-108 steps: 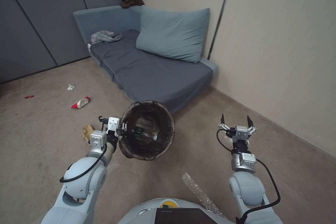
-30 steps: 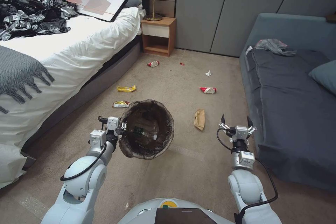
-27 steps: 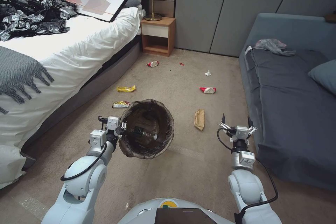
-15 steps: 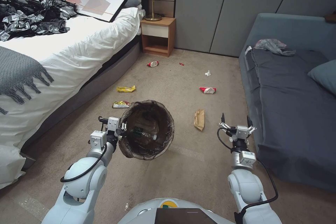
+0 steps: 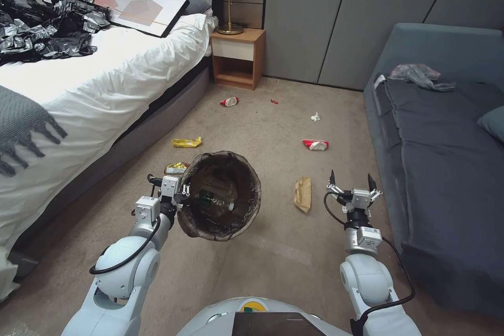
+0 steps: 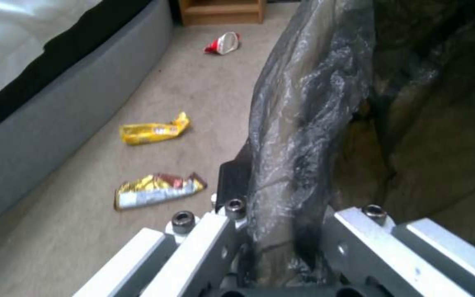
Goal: Pick up the trash bin, then pick up the garbage from the floor and place it into the trash bin.
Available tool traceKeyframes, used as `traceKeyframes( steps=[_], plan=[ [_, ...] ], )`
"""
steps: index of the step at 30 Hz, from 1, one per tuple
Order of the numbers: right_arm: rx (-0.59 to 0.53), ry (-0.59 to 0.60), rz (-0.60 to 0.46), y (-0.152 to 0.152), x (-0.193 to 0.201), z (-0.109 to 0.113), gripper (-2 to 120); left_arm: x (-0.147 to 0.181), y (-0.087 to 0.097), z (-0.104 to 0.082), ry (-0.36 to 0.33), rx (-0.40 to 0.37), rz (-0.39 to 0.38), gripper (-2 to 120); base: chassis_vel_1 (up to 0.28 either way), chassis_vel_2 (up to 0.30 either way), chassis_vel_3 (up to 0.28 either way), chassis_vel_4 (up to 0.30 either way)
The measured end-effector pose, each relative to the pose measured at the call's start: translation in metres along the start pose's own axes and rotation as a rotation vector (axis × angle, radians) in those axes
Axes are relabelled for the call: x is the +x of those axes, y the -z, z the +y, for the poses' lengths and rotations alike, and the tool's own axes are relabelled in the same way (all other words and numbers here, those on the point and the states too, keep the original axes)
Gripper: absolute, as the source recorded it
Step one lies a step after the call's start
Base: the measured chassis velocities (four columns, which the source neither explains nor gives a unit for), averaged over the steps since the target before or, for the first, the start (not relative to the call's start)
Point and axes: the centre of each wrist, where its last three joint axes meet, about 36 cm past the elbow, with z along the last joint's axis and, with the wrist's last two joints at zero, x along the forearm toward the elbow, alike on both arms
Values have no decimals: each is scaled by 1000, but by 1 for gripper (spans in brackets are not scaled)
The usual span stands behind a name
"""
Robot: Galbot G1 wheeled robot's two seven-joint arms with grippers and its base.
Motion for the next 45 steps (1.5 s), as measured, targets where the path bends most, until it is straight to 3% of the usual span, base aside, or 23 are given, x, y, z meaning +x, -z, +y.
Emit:
traceKeyframes(
  steps=[27, 36, 45],
  plan=[
    [13, -38, 7, -2, -2, 2, 100, -3, -4, 3, 7, -2, 4, 2, -326, 328, 330, -332],
    [23, -75, 178, 12, -1, 5, 100, -6, -5, 4, 14, 6, 1, 2, -60, 56, 51, -52],
    [31, -62, 208, 5, 7, 8, 100, -8, -6, 4, 18, 10, -1, 2, 13, -15, -18, 14]
  ],
)
